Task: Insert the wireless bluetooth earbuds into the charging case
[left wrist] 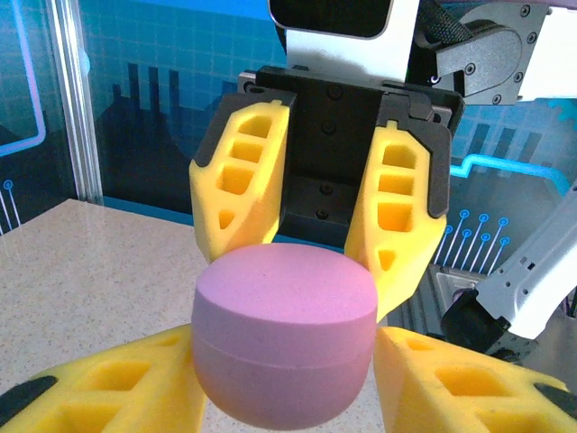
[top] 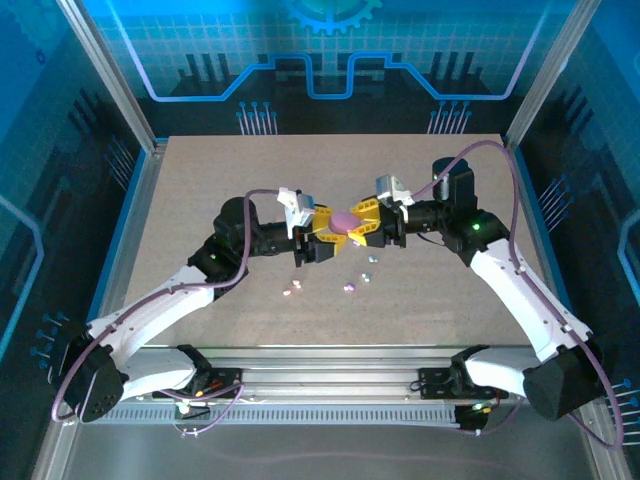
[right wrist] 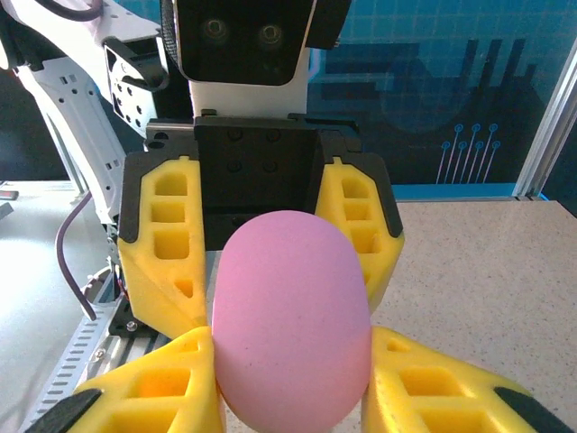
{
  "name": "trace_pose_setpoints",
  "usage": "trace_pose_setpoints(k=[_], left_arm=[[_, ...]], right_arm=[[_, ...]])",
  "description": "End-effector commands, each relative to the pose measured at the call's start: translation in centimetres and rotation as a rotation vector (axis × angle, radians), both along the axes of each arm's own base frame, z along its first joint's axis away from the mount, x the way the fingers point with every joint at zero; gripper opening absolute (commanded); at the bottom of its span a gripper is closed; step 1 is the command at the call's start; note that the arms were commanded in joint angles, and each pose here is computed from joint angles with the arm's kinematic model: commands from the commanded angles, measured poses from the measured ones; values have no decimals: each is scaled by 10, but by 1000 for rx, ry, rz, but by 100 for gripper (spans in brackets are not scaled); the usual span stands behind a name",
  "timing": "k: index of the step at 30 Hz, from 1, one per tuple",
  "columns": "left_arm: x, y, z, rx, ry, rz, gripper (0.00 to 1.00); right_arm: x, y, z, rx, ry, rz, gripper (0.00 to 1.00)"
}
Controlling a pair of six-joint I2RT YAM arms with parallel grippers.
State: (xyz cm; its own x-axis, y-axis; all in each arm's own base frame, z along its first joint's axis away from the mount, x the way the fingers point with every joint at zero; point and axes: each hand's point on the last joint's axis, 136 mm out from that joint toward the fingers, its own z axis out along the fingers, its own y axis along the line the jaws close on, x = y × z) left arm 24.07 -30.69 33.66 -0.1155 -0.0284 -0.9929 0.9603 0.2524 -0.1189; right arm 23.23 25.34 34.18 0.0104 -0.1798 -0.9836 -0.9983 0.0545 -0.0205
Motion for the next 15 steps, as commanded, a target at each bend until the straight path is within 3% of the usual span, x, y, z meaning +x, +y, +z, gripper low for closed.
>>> trace_pose_setpoints(k=[1,15], left_arm=[[-9,-6,21,-33,-36,-64,50],[-11,-7,10,16,-38,-85,42]], right_arm=[[-1,-1,-3,-4,-47,-1,35],[-4,3,4,15,-20,19,36]])
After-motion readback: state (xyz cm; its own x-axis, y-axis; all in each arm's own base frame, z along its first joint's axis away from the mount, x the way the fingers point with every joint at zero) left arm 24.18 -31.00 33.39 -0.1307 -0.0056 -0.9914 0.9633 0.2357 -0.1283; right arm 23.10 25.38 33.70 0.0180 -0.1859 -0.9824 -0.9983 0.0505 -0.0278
